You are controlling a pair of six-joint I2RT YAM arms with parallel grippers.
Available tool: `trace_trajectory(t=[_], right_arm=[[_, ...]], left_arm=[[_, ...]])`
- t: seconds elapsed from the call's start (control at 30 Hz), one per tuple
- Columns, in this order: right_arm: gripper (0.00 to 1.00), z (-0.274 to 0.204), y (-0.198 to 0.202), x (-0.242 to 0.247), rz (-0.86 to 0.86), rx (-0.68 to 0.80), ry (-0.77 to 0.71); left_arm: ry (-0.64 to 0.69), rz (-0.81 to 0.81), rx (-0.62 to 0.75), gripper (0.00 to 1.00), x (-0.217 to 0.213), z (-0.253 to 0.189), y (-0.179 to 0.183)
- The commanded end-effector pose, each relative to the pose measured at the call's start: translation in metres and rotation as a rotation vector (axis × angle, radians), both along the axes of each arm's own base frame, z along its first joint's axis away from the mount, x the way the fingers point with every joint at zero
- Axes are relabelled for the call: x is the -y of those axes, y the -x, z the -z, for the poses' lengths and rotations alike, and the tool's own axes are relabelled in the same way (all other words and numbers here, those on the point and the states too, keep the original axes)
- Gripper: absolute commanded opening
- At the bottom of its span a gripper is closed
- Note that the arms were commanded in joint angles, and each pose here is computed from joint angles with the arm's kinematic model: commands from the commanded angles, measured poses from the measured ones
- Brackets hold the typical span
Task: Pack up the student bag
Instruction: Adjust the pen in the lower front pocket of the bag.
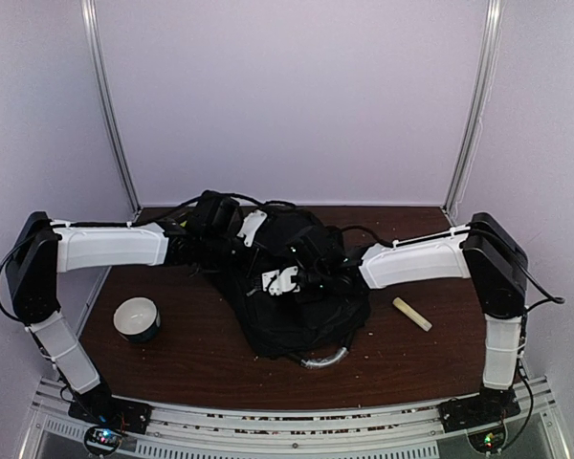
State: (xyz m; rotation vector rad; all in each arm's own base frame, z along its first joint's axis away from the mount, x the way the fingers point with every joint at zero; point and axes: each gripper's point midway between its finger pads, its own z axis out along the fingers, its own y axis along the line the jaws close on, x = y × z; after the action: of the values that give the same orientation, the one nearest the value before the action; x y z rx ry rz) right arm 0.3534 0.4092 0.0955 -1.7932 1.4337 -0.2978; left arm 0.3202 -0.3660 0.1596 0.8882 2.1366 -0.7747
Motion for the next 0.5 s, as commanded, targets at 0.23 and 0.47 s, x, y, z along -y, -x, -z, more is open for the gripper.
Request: trace_trajectory(t=[0.23, 0.47], right_arm=[[0.01, -0.07, 0.059, 0.01, -0.058, -0.19, -0.138], [0.12, -0.082, 0.117, 0.065, -0.051, -0.372, -0.093]], left_arm=[[0.067, 0.033, 0.067, 0.0, 0.012, -0.033, 0.0], [0.057, 0.032, 0.076, 0.0, 0.011, -0.032, -0.001]])
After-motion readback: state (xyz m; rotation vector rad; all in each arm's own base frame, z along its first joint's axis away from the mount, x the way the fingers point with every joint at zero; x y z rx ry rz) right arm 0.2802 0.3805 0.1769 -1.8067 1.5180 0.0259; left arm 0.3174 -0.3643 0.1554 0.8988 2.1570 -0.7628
